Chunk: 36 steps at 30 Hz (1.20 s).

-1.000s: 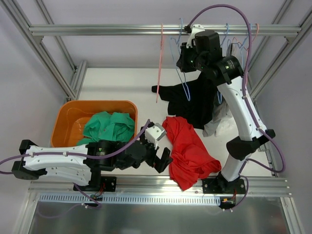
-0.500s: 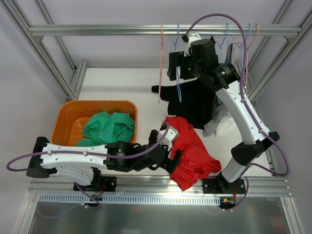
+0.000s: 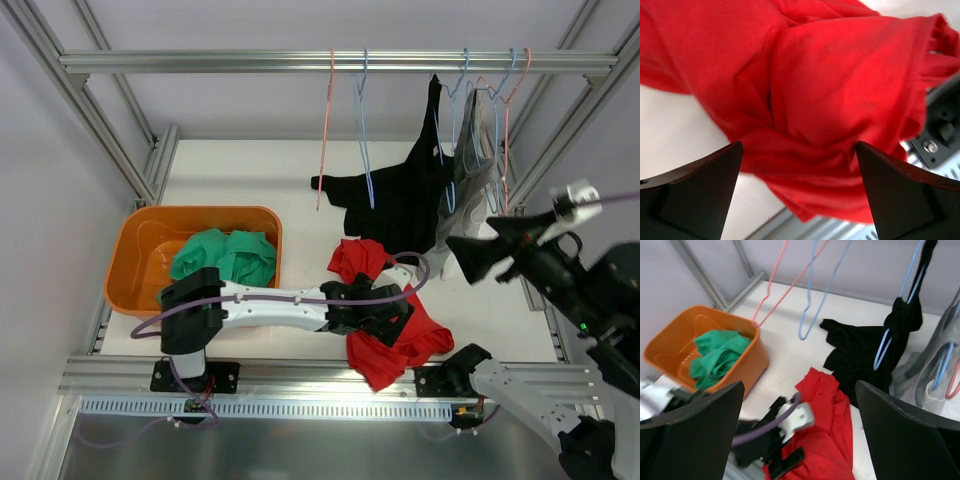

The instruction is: Remove the tank top from the hanger

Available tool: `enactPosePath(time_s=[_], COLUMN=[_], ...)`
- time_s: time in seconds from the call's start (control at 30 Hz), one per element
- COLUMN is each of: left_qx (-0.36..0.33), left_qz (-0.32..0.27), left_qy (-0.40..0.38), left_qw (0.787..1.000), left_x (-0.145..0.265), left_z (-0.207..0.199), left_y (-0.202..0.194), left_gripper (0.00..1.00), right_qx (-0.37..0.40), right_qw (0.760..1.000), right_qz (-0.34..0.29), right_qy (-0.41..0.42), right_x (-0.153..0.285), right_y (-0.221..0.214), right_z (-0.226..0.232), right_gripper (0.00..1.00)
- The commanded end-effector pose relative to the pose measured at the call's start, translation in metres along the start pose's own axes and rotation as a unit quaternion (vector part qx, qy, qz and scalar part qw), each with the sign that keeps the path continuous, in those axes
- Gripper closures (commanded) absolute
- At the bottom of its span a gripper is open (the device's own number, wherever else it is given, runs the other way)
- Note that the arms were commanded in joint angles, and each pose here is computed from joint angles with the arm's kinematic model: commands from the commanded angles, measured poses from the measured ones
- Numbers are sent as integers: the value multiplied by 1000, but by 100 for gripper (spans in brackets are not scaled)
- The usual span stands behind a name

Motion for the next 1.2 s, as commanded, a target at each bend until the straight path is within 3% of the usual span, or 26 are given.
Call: enactPosePath(time_s=[0.0,0.27,0.37,0.4,0.43,0.47,0.67,0.77,0.8,0.93,1.17], left_qx=[16,10,8,10,14,15,26,53,55,97,113], left_qz=[21,143,161,170,163,150,48,-35,-51,-141,-234], left_qy=[-27,-54,-53,-47,-45,-29,35,79,118,146,215], left_qw=[999,988,985,984,986,988,998,995,990,974,941], left_x=[-19,-85,-88,-87,-79,-74,17,67,82,153,248], left_z=[-4,-16,-20,-19,-18,-16,10,30,44,75,121], left_y=[10,-37,-52,-61,-59,-58,-35,-7,-4,23,59], left_gripper=[1,4,43,81,97,100,100,100,100,100,100], right_qx=[-3,-24,-26,-28,-28,-28,-25,-25,-25,-22,-11], right_qw=[997,989,987,986,986,985,984,984,984,985,986], right_qz=[41,53,57,56,47,42,20,10,9,7,-7], right_qy=[58,136,146,151,159,166,175,173,174,171,164], right_x=[19,49,52,50,55,56,66,67,67,68,70], right_y=[-33,-72,-82,-85,-86,-86,-86,-87,-87,-87,-77], right_z=[4,9,9,9,10,11,11,10,9,9,9], right_gripper=[1,0,1,0,0,1,1,0,1,0,0])
Point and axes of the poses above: each gripper's point midway between its finger pads, its own x axis back along the fingers, its own z axis along the line the jaws close on, y = z × x, the point moved 8 cm from there along x, back along the fingers, and after that the axes turned 4 degrees about -x, right-handed, at the moved point
